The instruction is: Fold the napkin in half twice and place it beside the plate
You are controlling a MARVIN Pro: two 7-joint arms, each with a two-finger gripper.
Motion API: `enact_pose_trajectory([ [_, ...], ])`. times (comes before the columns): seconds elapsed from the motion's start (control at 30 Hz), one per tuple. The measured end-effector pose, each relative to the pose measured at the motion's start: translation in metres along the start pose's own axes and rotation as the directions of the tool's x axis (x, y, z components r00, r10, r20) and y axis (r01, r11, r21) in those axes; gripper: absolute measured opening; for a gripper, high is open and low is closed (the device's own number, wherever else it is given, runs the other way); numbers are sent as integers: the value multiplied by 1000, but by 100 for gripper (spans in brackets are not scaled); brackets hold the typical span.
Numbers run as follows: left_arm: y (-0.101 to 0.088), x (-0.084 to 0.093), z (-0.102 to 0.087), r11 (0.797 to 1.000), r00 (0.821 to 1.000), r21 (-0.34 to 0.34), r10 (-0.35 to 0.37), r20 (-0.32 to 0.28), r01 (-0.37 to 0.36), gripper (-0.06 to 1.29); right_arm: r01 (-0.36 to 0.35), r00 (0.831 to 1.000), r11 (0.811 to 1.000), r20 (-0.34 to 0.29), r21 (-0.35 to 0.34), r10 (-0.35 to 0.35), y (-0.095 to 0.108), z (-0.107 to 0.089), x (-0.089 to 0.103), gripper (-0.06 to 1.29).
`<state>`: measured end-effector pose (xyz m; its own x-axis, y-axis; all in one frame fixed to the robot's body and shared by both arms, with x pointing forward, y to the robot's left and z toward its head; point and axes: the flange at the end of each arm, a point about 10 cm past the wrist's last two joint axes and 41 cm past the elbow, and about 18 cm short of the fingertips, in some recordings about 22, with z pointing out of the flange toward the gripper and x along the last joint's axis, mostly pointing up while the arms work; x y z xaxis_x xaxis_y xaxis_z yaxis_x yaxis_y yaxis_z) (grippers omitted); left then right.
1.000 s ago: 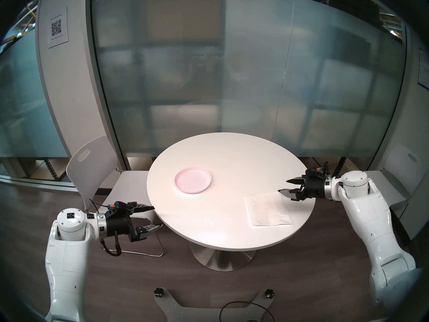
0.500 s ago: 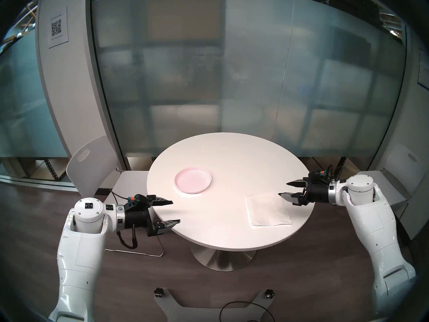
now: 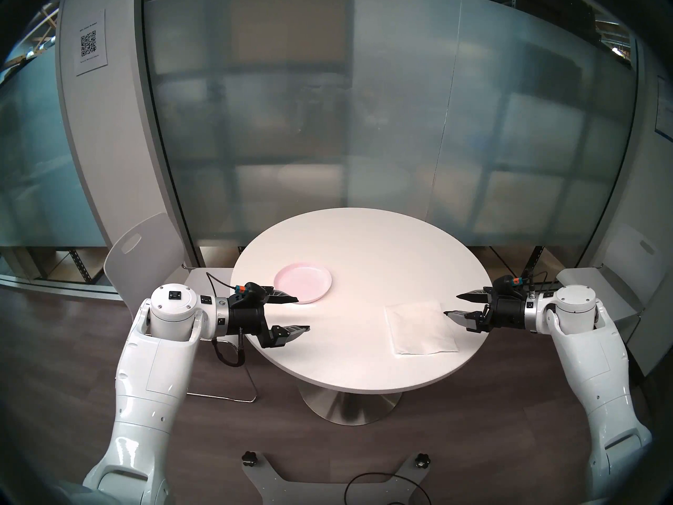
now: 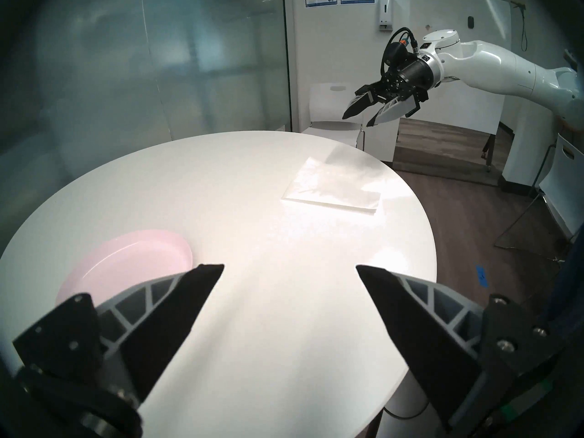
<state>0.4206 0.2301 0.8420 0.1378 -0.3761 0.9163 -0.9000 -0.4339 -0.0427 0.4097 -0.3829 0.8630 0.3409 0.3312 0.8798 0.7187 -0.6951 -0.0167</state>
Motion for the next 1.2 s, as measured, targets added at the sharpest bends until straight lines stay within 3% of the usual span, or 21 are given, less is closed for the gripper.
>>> enact_pose_trajectory([
  [0.27, -13, 5, 24, 1000, 999, -4, -8, 38, 9, 121, -3, 1000, 1000, -4, 2, 3, 2, 0, -2, 120],
  [0.57, -28, 9, 38, 1000, 996, -5, 3, 90, -3, 121, -11, 1000, 1000, -5, 1, 11, 5, 0, -5, 120],
  [1.2, -68, 18, 36, 1000, 971, -22, 16, 241, -11, 121, 1, 1000, 1000, -17, 13, 0, 8, 1, -1, 120],
])
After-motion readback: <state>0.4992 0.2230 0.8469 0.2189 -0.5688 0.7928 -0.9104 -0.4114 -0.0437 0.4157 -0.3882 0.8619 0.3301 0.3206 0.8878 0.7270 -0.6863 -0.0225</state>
